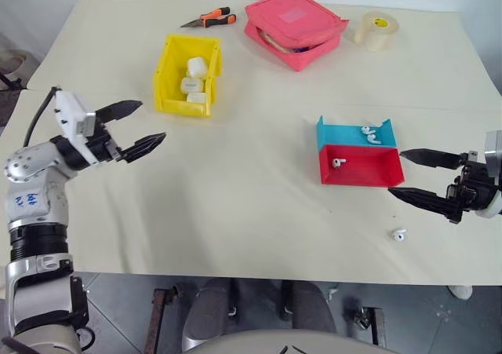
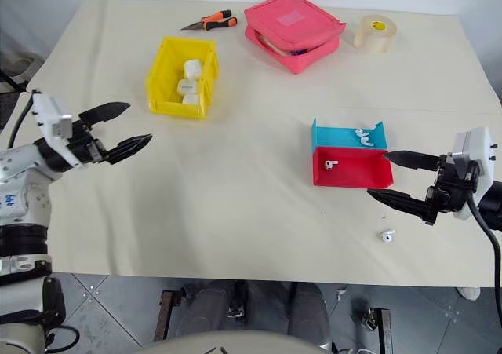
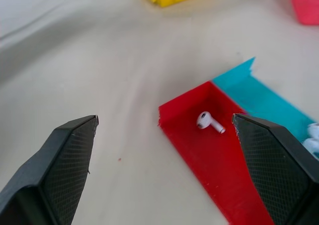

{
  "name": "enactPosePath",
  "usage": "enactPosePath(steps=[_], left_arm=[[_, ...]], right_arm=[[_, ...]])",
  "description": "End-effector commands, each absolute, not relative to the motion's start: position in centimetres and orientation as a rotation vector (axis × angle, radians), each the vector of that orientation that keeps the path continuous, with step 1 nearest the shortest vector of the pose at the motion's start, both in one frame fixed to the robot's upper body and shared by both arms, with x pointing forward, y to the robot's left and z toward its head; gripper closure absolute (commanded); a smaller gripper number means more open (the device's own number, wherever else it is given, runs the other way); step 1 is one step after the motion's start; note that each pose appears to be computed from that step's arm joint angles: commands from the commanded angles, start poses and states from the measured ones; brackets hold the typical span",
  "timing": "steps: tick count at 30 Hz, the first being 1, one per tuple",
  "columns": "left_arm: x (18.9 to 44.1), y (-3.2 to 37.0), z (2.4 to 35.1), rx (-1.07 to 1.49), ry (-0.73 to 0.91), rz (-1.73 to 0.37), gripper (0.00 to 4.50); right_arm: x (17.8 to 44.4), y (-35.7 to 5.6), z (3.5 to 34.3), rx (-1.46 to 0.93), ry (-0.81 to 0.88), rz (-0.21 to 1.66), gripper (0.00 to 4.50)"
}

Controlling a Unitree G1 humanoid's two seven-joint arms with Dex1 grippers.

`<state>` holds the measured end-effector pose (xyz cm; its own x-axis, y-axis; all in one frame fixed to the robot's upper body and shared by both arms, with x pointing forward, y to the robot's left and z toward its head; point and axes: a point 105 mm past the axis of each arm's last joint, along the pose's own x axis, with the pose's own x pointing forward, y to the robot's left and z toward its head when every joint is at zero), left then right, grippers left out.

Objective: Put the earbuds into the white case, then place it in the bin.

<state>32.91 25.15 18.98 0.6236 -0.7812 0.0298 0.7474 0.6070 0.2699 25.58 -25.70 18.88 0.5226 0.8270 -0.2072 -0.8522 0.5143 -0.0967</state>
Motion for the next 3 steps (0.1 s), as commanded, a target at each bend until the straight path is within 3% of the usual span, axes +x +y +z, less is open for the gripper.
enactPosePath(steps=[1,3], left_arm=[[31.41,24.46,19.99,0.247,-0.175,-0.951,0.02],[31.05,23.91,19.86,0.239,-0.181,-0.967,0.02]], right_arm=[[25.67,-25.55,19.37,-0.208,0.104,1.039,0.00],[25.83,-25.46,19.41,-0.207,0.100,1.044,0.00]])
